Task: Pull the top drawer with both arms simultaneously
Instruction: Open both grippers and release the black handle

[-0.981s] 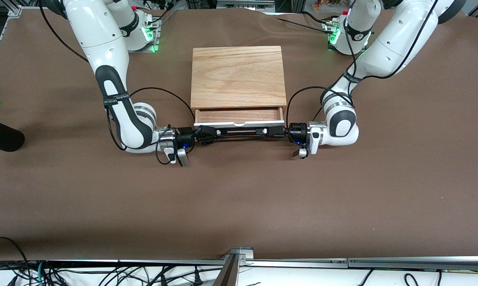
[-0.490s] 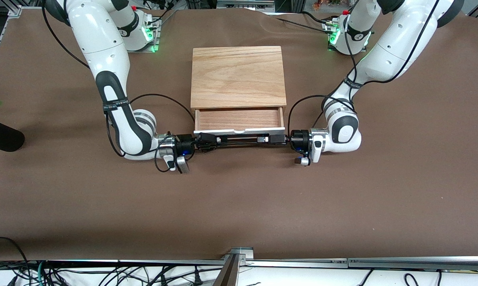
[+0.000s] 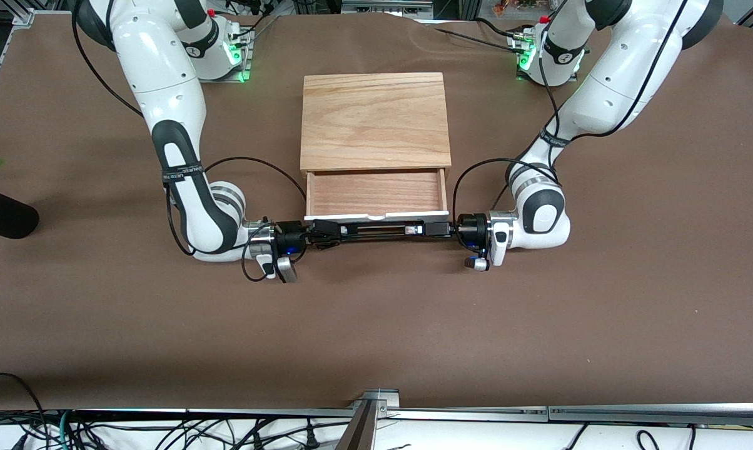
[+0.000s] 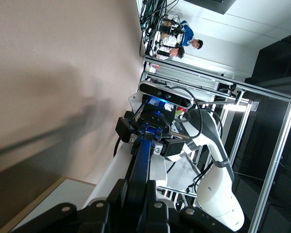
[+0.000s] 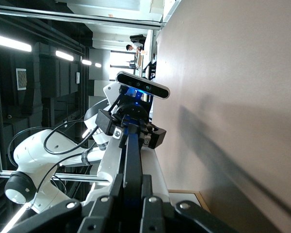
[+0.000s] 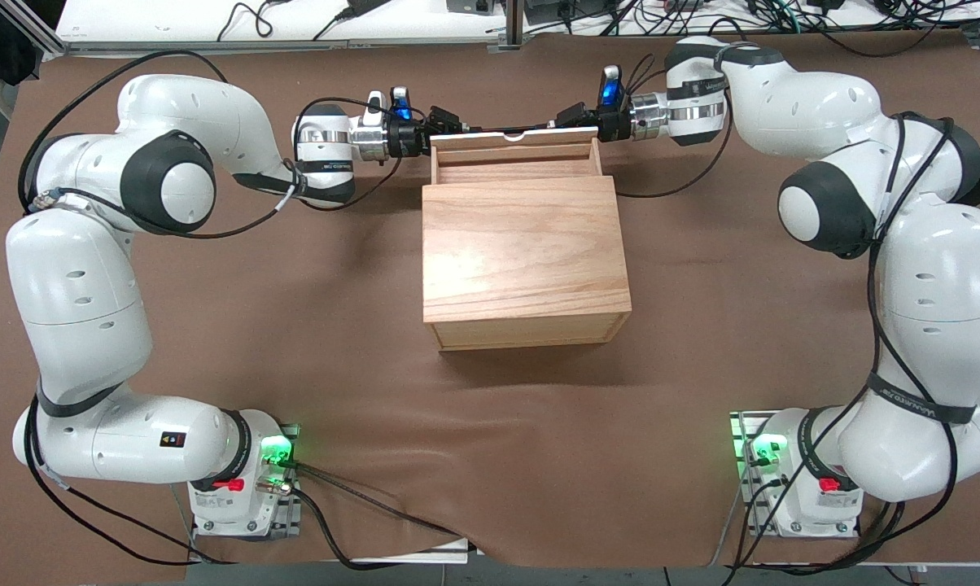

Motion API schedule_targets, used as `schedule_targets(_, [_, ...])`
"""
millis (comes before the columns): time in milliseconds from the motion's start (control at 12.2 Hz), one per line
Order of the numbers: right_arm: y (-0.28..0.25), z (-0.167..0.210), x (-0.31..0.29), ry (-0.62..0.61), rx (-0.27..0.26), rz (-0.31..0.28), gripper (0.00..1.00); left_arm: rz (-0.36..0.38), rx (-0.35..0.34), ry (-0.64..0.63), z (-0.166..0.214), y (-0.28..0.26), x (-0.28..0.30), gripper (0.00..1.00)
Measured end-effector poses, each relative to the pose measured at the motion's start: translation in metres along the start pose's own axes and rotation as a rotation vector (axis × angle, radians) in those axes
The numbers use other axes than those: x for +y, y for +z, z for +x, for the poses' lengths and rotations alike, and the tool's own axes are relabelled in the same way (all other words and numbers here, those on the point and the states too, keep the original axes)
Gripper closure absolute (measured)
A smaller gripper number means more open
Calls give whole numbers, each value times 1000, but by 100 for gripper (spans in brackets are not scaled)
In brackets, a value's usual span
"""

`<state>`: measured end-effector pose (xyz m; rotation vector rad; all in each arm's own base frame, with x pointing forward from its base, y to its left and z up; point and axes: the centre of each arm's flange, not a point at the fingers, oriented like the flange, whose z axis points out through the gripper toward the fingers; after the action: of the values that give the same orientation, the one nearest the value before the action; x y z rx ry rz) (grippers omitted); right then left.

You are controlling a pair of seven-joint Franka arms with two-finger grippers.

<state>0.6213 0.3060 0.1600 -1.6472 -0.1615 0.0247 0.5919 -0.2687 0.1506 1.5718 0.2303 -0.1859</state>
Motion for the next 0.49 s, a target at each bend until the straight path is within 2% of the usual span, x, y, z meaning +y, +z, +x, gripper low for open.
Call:
schedule_targets(163, [0, 0, 2, 6, 0, -1, 82, 3, 4, -9, 1, -1, -2, 76])
schedule_targets(327, [-3, 1, 3, 9, 3, -5, 82, 4, 17, -41, 5, -13, -4, 54])
schedule_targets(490, [-31, 18, 2, -7, 68, -41, 78, -6, 13, -60, 5, -17, -5, 32])
